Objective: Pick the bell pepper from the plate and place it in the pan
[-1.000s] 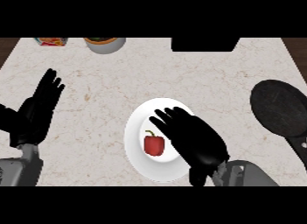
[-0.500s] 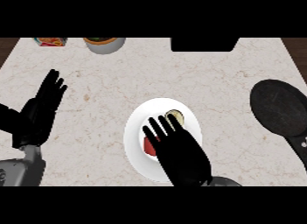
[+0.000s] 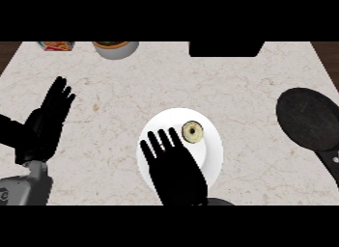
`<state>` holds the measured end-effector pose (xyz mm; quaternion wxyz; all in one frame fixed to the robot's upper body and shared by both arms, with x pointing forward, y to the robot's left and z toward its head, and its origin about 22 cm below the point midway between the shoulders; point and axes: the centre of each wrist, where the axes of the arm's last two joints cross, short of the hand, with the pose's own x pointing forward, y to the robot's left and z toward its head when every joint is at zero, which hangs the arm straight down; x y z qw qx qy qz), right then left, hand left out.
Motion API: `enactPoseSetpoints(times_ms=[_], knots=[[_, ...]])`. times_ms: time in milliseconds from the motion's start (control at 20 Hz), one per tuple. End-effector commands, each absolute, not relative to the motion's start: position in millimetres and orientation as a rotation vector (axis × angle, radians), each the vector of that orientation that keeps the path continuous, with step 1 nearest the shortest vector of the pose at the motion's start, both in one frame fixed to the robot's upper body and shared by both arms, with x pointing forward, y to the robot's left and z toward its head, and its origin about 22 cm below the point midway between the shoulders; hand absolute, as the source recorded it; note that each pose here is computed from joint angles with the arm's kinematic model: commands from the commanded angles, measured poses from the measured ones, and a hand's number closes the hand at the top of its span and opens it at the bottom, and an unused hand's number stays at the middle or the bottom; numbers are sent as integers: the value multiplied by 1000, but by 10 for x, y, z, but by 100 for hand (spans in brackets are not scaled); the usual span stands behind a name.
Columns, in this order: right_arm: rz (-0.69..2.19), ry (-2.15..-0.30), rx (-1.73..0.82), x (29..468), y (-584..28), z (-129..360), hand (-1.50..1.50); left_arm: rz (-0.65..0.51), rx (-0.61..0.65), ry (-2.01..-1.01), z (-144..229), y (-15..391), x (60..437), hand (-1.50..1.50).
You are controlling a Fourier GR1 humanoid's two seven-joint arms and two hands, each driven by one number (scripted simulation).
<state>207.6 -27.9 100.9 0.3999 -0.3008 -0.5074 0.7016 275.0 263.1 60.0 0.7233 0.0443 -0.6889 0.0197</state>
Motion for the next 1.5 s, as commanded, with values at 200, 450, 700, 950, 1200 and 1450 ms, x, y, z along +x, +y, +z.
enactPoseSetpoints(times_ms=[200, 450, 700, 950, 1200, 1450], knots=[[1749, -1212, -819, 2291, -240, 781, -150, 55, 98, -1508, 677, 2715, 2825, 0], [1738, -1239, -798, 2325, -177, 595, -150, 49, 108, -1515, 655, 2691, 2852, 0], [1781, -1159, -791, 2475, -215, 538, -150, 47, 121, -1531, 558, 2762, 2851, 0], [1771, -1193, -782, 2726, -260, 392, -150, 38, 71, -1508, 590, 2665, 2855, 0], [1729, -1212, -752, 2508, -161, 166, -150, 40, 88, -1517, 555, 2696, 2673, 0], [1738, -1185, -708, 2779, -211, 134, -150, 29, 100, -1502, 509, 2839, 2892, 0]])
